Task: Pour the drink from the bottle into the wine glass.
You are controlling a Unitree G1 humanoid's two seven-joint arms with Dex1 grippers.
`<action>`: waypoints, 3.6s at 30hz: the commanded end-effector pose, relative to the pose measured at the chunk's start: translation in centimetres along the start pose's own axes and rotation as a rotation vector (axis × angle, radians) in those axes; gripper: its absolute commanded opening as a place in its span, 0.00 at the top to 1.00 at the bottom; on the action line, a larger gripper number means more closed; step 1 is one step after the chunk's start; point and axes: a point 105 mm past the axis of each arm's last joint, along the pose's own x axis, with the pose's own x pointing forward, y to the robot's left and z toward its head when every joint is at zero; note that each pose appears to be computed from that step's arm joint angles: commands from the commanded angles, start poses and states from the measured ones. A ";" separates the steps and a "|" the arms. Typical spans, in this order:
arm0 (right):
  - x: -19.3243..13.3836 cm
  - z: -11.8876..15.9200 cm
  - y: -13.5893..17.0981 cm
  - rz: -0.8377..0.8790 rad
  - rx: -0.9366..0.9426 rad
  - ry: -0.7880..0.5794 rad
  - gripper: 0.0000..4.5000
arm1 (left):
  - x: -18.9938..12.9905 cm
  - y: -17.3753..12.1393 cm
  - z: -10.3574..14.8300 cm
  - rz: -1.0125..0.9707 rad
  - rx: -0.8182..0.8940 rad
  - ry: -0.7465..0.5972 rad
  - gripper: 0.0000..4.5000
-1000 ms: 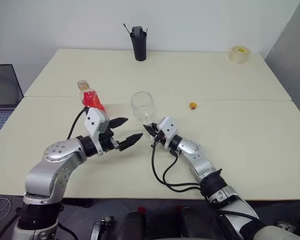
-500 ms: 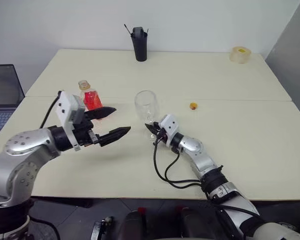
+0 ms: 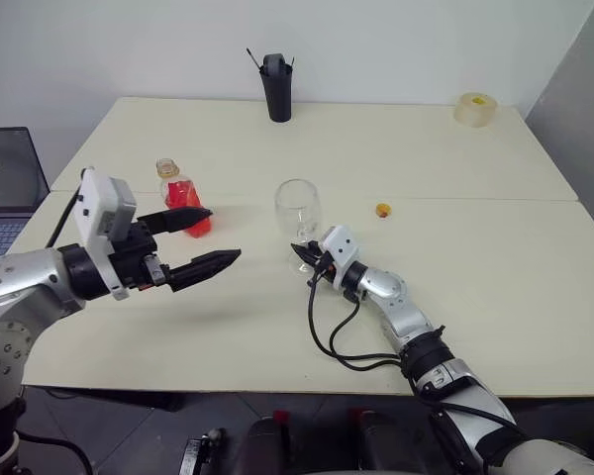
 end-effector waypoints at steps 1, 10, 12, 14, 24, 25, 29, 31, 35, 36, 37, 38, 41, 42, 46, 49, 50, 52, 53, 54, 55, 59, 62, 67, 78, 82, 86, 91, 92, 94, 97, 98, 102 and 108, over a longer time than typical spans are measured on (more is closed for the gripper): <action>-1.3 -2.5 -1.2 -0.074 0.034 0.094 0.97 | -0.5 -0.1 0.7 -0.002 0.024 -0.011 0.00; -2.3 -4.6 -1.1 -0.147 0.078 0.158 0.97 | 0.2 0.1 0.3 0.001 0.011 -0.023 0.00; -2.6 -5.1 -0.9 -0.153 0.084 0.169 0.97 | 0.2 0.2 0.1 0.002 0.008 -0.020 0.00; -2.8 -5.4 -0.8 -0.156 0.082 0.178 0.97 | 0.2 0.4 0.0 0.006 0.014 -0.012 0.00; -2.9 -6.2 0.0 -0.130 0.052 0.208 0.97 | -0.2 1.5 0.4 0.028 0.048 -0.002 0.00; -2.8 -6.4 0.2 -0.112 0.059 0.222 0.97 | -0.2 1.5 0.5 0.028 0.049 -0.002 0.00; -2.7 -6.4 0.2 -0.114 0.055 0.230 0.97 | -0.1 1.6 0.5 0.027 0.053 -0.003 0.00; -2.7 -6.5 0.2 -0.117 0.056 0.236 0.97 | 0.0 1.6 0.5 0.027 0.054 -0.003 0.00; -2.7 -6.5 0.2 -0.115 0.057 0.245 0.74 | 0.1 1.7 0.4 0.033 0.055 -0.003 0.00; -2.7 -6.5 0.2 -0.114 0.057 0.246 0.66 | 0.1 1.7 0.3 0.035 0.055 -0.003 0.00; -2.7 -6.5 0.2 -0.114 0.056 0.247 0.58 | 0.2 1.8 0.3 0.036 0.055 -0.002 0.00; -2.7 -6.5 0.1 -0.114 0.054 0.247 0.52 | 0.2 1.8 0.2 0.036 0.054 -0.002 0.00; -2.6 -5.9 -0.2 -0.119 0.031 0.226 0.27 | 0.2 1.8 0.2 0.038 0.053 -0.001 0.00; -2.5 -5.6 -0.2 -0.118 0.028 0.218 0.19 | 0.2 1.8 0.2 0.038 0.053 -0.002 0.00; -2.4 -4.6 -0.1 -0.103 0.012 0.195 0.01 | 0.2 2.1 0.1 0.045 0.053 0.000 0.00; -2.9 -3.7 0.0 -0.068 -0.025 0.193 0.01 | 0.0 2.5 0.0 0.062 0.051 0.002 0.00; -3.2 -3.3 0.1 -0.046 -0.050 0.198 0.01 | -0.2 2.7 -0.1 0.078 0.051 0.002 0.00; -4.1 -2.5 -0.1 -0.031 -0.069 0.218 0.01 | -0.6 3.4 -0.3 0.118 0.050 0.000 0.00; -4.8 -2.3 -0.3 -0.036 -0.067 0.241 0.01 | -0.9 3.7 -0.5 0.142 0.048 0.000 0.00; -5.3 -2.1 -0.5 -0.040 -0.064 0.259 0.01 | -1.0 3.9 -0.6 0.158 0.047 0.000 0.00; -6.0 -1.6 -0.8 -0.056 -0.064 0.270 0.01 | -1.2 4.0 -0.7 0.173 0.032 -0.012 0.00; -9.0 0.2 -2.4 -0.123 -0.071 0.309 0.01 | -1.8 5.0 -2.6 0.267 -0.026 -0.024 0.00; -11.3 2.1 -3.0 -0.135 -0.096 0.353 0.01 | -2.4 6.2 -4.1 0.360 -0.057 -0.042 0.00; -14.6 9.6 -4.4 -0.089 -0.075 0.376 0.01 | -3.2 7.4 -7.1 0.464 -0.084 -0.030 0.00; -11.4 25.4 -2.7 0.171 -0.073 0.046 0.01 | -1.0 9.6 -9.2 0.581 -0.075 -0.087 0.00; -10.4 26.1 -1.5 0.247 -0.089 0.028 0.01 | -0.4 10.8 -9.9 0.649 -0.042 -0.046 0.00; -9.9 25.6 -0.7 0.281 -0.107 0.043 0.01 | -0.5 11.5 -10.0 0.715 -0.033 -0.048 0.00; -9.1 25.2 0.0 0.296 -0.114 0.071 0.01 | 0.1 12.0 -10.3 0.731 -0.042 -0.051 0.00; -9.1 25.1 -0.1 0.292 -0.113 0.073 0.01 | 0.3 12.1 -10.2 0.733 -0.042 -0.055 0.00; -8.9 25.1 -0.1 0.286 -0.112 0.073 0.01 | 0.7 12.5 -9.9 0.742 -0.043 -0.073 0.00; -8.7 24.9 0.0 0.281 -0.112 0.078 0.01 | 1.5 13.3 -9.8 0.770 -0.046 -0.099 0.00; -8.7 24.8 0.0 0.278 -0.115 0.080 0.01 | 1.7 13.5 -9.8 0.778 -0.048 -0.102 0.00; -8.6 24.9 0.1 0.263 -0.115 0.075 0.01 | 2.5 14.2 -10.1 0.788 -0.046 -0.102 0.00; -8.9 24.6 0.0 0.232 -0.114 0.097 0.01 | 3.9 15.5 -10.0 0.806 -0.059 -0.116 0.00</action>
